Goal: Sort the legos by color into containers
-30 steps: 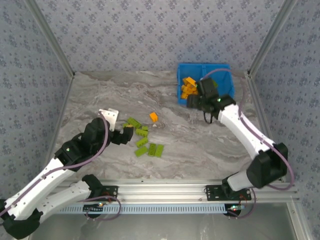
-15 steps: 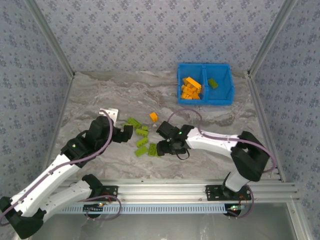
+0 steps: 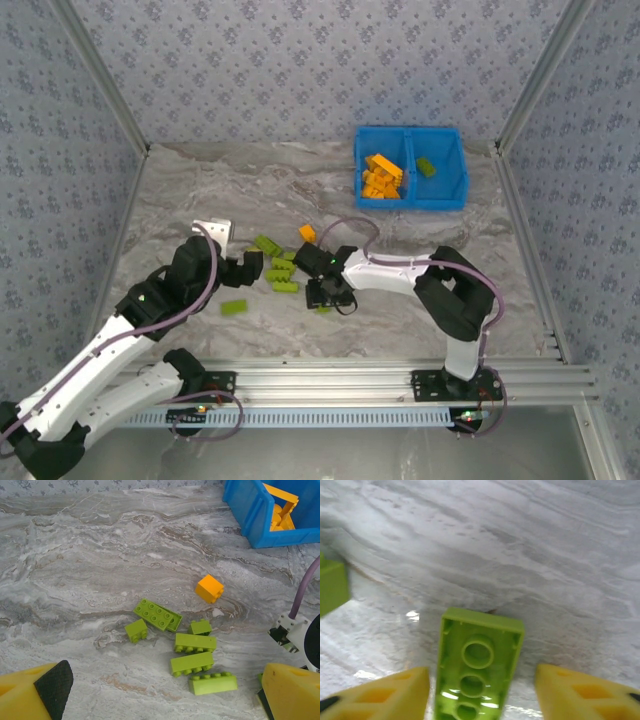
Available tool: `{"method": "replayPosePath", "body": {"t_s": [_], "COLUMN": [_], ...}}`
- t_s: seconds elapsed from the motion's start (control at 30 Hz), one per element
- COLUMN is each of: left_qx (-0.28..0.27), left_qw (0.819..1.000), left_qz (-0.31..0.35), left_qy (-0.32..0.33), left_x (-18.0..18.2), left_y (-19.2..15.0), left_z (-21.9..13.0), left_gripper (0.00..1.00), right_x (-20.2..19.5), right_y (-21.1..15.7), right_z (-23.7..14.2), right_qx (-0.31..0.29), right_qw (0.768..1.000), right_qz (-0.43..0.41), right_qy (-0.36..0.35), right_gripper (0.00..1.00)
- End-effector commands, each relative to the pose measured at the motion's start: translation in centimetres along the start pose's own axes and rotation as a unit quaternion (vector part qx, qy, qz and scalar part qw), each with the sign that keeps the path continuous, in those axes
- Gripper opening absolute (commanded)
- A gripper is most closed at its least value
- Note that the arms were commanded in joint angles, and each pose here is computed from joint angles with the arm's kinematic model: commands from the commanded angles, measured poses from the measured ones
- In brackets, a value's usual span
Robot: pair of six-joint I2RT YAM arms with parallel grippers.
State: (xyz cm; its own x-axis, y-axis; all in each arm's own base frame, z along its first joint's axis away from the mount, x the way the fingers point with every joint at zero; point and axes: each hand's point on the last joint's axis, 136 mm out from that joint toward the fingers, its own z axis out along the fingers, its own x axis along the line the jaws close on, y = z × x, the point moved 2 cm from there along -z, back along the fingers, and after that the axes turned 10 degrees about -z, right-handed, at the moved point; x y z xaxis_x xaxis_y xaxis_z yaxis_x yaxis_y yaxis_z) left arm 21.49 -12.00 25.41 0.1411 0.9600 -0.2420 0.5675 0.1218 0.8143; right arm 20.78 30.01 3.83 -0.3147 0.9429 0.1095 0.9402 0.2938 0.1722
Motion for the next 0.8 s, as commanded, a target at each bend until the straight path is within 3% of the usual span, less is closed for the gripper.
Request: {"method": "replayPosePath", "body": {"t_s": [0.0, 0.17, 0.37, 0.57, 0.63, 0.77], "left_qx": [0.001, 0.003, 0.002, -0.004, 0.003, 0.022], "left_qw": [1.0, 1.0, 0.999, 0.992, 0.99, 0.986], "left_qz": [-0.003, 0.001, 0.015, 0.024, 0.027, 0.038], "left_qy": [0.005, 0.003, -0.039, -0.124, -0.142, -0.164], "left_x": [0.2, 0.0, -1.5, -4.1, -4.7, -5.3], "left_y": [-0.1, 0.0, 0.3, 0.6, 0.5, 0.1], "left_z": [0.2, 0.5, 0.4, -0.1, -0.3, -0.9], "left_gripper": [0.99, 0.99, 0.99, 0.99, 0.99, 0.99], "right_x": [-1.8, -4.4, -11.2, -23.0, -26.2, -31.4], "right_y": [-2.0, -2.0, 0.6, 7.1, 9.7, 15.3], "right_z": [1.4, -1.6, -10.4, -16.8, -18.1, -19.0], "right_qx": [0.04, -0.003, -0.146, -0.307, -0.334, -0.342], "right_qw": [0.998, 0.996, 0.979, 0.917, 0.901, 0.89], "right_qz": [0.02, 0.049, 0.108, 0.228, 0.247, 0.26], "right_qy": [-0.05, -0.072, -0.097, -0.114, -0.128, -0.151], "right_gripper": [0.44, 0.3, 0.3, 0.31, 0.31, 0.31]}}
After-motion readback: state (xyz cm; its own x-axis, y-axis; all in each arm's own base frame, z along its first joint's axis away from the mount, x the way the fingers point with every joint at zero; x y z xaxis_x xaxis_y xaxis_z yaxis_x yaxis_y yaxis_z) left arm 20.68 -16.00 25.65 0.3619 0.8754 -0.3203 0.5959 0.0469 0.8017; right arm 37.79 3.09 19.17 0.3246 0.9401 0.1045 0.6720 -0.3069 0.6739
